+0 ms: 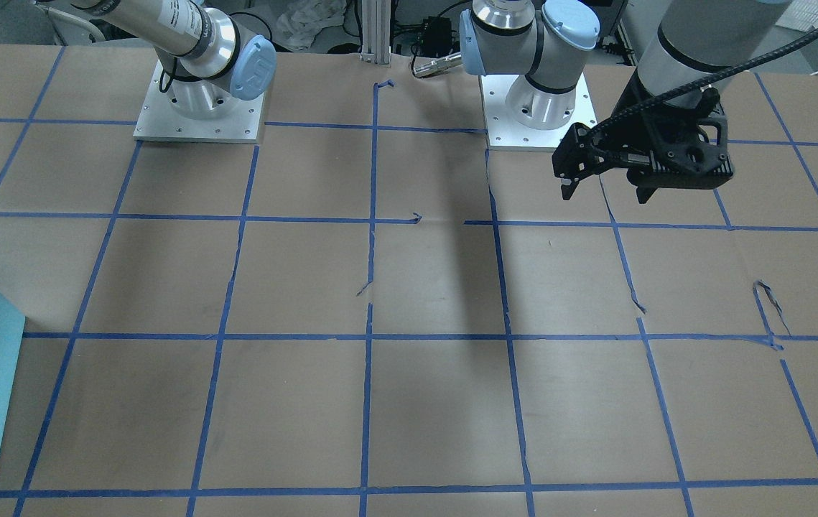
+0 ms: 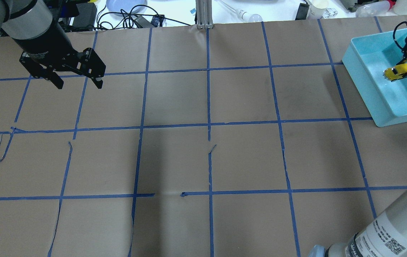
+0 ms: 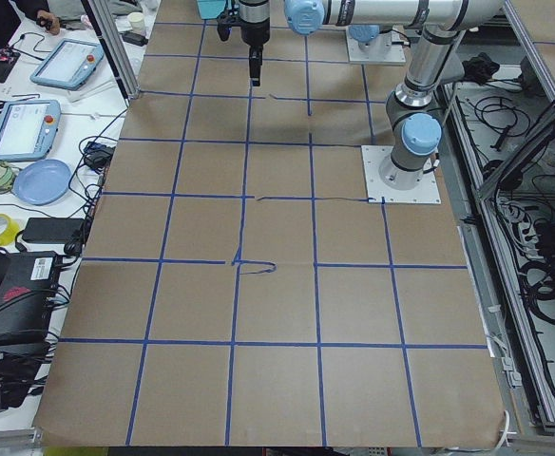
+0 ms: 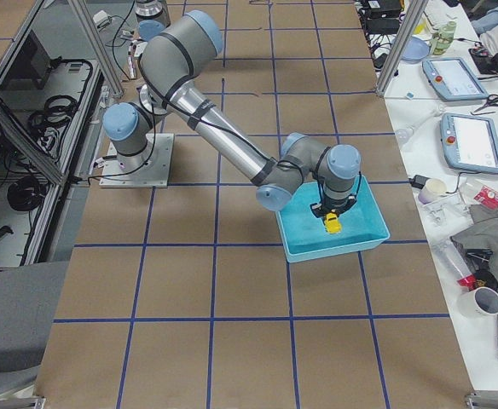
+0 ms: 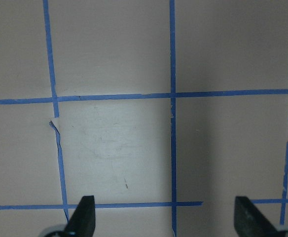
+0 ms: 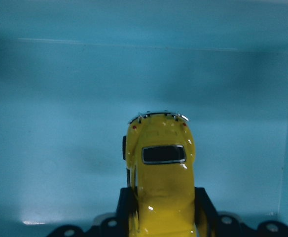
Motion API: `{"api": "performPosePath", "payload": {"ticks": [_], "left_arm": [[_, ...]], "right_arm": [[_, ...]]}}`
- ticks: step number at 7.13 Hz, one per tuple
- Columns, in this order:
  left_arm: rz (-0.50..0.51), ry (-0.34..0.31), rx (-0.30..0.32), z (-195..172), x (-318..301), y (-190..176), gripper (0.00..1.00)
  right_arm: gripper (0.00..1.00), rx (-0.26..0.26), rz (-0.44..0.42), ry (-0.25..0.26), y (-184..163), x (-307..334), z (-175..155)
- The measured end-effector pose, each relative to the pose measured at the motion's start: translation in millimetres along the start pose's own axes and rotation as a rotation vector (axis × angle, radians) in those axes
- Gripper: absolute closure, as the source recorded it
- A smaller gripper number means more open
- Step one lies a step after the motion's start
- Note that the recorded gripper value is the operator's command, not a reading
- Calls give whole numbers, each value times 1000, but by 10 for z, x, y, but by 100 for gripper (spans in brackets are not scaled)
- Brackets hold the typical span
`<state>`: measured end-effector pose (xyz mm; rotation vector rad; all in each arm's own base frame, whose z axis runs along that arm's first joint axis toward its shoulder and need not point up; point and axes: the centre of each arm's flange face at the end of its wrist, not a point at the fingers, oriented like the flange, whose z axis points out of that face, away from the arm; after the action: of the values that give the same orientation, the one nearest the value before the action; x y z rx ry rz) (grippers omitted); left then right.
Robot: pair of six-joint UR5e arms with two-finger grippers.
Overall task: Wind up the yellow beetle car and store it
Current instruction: 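Open the right gripper to drop the car in the tray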
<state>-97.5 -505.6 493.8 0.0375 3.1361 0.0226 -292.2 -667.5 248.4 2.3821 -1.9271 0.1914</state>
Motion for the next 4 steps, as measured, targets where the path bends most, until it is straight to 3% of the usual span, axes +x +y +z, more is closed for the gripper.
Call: {"api": "performPosePath", "payload": {"ticks": [1, 2, 3, 4], "left_arm": [[0, 3, 2, -6, 6, 2, 0], [0, 3, 2, -6, 9, 2, 0], [1, 2, 1, -4, 7, 1, 0], [1, -2, 2, -8, 4, 4, 0]], "right_arm": [[44, 16, 1, -2, -40, -47, 123], [11, 18, 3, -6, -66, -90, 207], [0, 19, 13, -10, -84, -117, 250], [0, 17, 64, -10, -91, -124, 239]]}}
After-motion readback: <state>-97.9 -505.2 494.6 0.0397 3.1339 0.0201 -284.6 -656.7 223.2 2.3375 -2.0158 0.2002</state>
